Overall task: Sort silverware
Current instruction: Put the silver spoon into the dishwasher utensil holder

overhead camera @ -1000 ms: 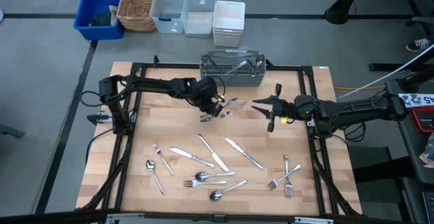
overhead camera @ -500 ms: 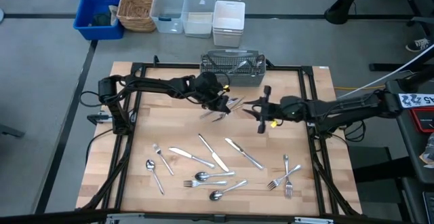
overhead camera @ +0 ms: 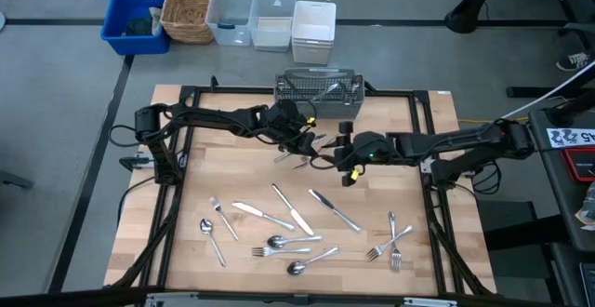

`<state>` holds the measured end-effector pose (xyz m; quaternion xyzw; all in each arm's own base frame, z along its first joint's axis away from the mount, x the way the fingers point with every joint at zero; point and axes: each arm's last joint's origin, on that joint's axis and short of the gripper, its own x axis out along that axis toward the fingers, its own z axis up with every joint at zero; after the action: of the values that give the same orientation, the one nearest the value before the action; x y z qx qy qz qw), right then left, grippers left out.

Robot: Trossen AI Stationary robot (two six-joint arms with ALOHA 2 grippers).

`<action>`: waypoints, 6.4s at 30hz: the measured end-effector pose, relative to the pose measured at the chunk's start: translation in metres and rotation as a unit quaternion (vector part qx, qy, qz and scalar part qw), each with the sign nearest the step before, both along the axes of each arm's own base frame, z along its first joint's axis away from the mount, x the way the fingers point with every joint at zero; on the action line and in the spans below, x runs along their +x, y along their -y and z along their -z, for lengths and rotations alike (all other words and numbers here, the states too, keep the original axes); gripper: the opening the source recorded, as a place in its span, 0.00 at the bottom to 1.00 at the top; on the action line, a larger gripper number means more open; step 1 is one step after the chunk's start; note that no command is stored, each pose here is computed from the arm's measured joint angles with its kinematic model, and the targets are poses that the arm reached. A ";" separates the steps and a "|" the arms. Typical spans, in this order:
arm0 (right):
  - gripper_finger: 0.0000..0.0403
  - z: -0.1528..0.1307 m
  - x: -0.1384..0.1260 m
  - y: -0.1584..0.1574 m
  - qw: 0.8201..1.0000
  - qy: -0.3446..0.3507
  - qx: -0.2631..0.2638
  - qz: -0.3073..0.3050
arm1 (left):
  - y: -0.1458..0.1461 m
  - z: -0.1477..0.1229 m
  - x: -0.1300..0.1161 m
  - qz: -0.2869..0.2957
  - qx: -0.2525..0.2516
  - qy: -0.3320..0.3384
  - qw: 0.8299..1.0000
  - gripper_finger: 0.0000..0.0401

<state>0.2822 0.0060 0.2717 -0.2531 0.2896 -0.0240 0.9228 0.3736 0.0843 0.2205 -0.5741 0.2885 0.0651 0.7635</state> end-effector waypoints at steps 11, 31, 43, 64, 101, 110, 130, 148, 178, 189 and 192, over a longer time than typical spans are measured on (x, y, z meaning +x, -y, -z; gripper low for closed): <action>0.38 0.016 0.010 0.003 0.996 -0.070 -0.039 -0.027 | 0.010 0.000 0.002 0.023 -0.003 0.003 1.000 0.02; 0.25 0.017 0.009 0.001 0.994 -0.083 -0.029 -0.064 | 0.023 -0.004 0.007 0.040 0.000 0.027 0.999 0.02; 0.25 0.018 0.009 0.001 0.994 -0.083 -0.028 -0.064 | 0.030 -0.008 0.010 0.047 -0.003 0.045 0.998 0.02; 0.02 0.018 0.008 0.002 0.994 -0.089 -0.037 -0.052 | 0.026 -0.010 0.011 0.079 0.086 0.085 0.989 0.04; 0.01 0.008 -0.002 0.027 0.997 -0.074 -0.034 0.011 | -0.031 -0.028 -0.002 0.118 0.152 0.187 0.963 0.17; 0.01 0.000 -0.001 0.029 0.996 -0.057 -0.050 0.040 | -0.047 -0.029 -0.007 0.107 0.142 0.192 0.965 0.35; 0.01 -0.026 -0.031 0.126 0.960 0.036 0.027 0.277 | -0.125 -0.086 -0.067 -0.019 0.318 0.275 0.907 0.33; 0.01 -0.054 -0.040 0.169 0.951 0.204 0.059 0.223 | -0.124 -0.074 -0.044 -0.309 0.487 0.139 0.805 0.33; 0.02 -0.022 -0.012 0.186 0.952 0.201 0.113 0.201 | -0.112 -0.069 -0.024 -0.336 0.448 0.231 0.796 0.33; 0.02 -0.023 -0.011 0.185 0.953 0.204 0.115 0.191 | -0.088 -0.068 -0.011 -0.297 0.458 0.239 0.803 0.33; 0.02 -0.023 -0.011 0.185 0.953 0.204 0.116 0.192 | -0.090 -0.068 -0.012 -0.295 0.467 0.232 0.801 0.33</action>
<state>0.2709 -0.1790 0.2947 -0.0741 0.1393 -0.2181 0.9631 0.3621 0.1738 0.2881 -0.2030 -0.1458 0.2786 0.9273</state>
